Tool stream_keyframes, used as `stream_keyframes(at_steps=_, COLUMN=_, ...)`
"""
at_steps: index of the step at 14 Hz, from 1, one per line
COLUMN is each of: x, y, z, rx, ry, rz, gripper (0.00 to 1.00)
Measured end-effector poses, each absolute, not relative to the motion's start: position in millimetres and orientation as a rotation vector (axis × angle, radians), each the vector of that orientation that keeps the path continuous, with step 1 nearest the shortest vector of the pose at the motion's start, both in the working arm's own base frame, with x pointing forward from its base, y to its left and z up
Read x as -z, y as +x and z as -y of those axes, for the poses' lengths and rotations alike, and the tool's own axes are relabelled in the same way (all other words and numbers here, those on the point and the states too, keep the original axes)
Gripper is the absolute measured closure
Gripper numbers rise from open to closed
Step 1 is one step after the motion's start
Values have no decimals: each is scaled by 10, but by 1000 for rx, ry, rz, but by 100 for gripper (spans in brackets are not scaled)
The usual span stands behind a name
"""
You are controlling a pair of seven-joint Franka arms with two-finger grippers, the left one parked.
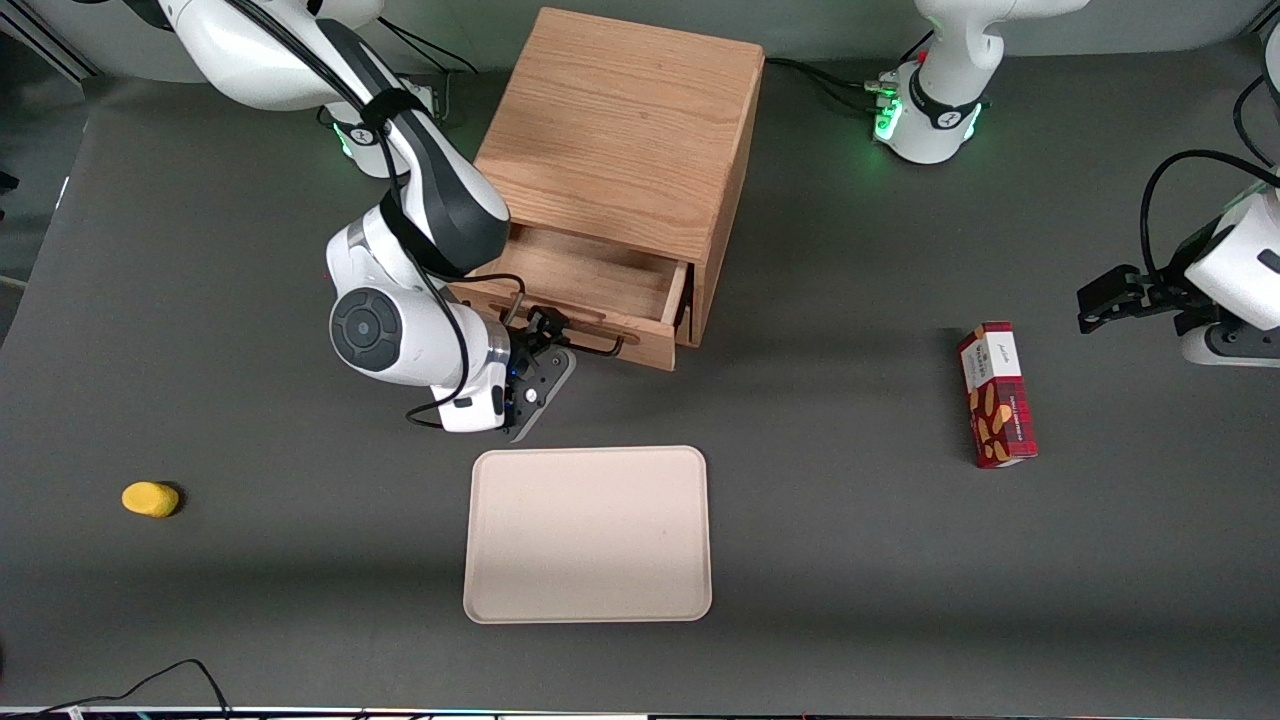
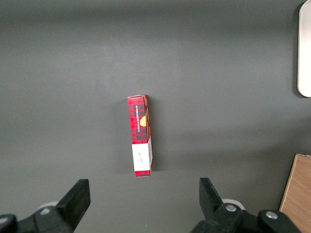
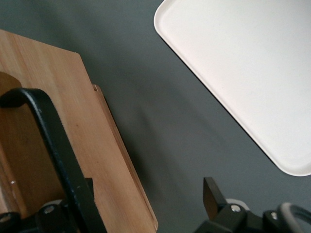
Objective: Close top drawer
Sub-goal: 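Push the drawer into the cabinet with the right gripper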
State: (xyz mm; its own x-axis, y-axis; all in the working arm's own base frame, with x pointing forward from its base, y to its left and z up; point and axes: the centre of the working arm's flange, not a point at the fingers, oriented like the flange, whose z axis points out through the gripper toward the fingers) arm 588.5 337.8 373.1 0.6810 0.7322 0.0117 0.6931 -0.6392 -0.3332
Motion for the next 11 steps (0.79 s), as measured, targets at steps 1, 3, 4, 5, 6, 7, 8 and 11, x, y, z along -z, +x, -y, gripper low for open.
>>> stream_keyframes(at_steps=1, x=-3735, y=5859, z=-3392, rx=-183, ry=-2585, rz=1125, gripper=0)
stream_keyframes(at_steps=3, x=-3733, y=5792, z=-3429, rx=-197, ry=-2588, rz=1115, gripper=0)
stream_keyframes(at_steps=4, x=-3738, y=5760, z=-3451, rx=-203, ry=-2591, rz=1111, gripper=0)
stream_keyframes(at_steps=5, x=-3738, y=5724, z=-3474, rx=-210, ry=-2594, rz=1107, gripper=0)
stream_keyframes(at_steps=6, x=-3743, y=5688, z=-3498, rx=-216, ry=-2599, rz=1103, gripper=0)
stream_keyframes(at_steps=7, x=-3748, y=5653, z=-3519, rx=-223, ry=-2603, rz=1095, gripper=0)
stream_keyframes(at_steps=8, x=-3747, y=5621, z=-3542, rx=-230, ry=-2606, rz=1088, gripper=0)
stream_keyframes(at_steps=11, x=-3749, y=5529, z=-3597, rx=-250, ry=-2614, rz=1069, gripper=0)
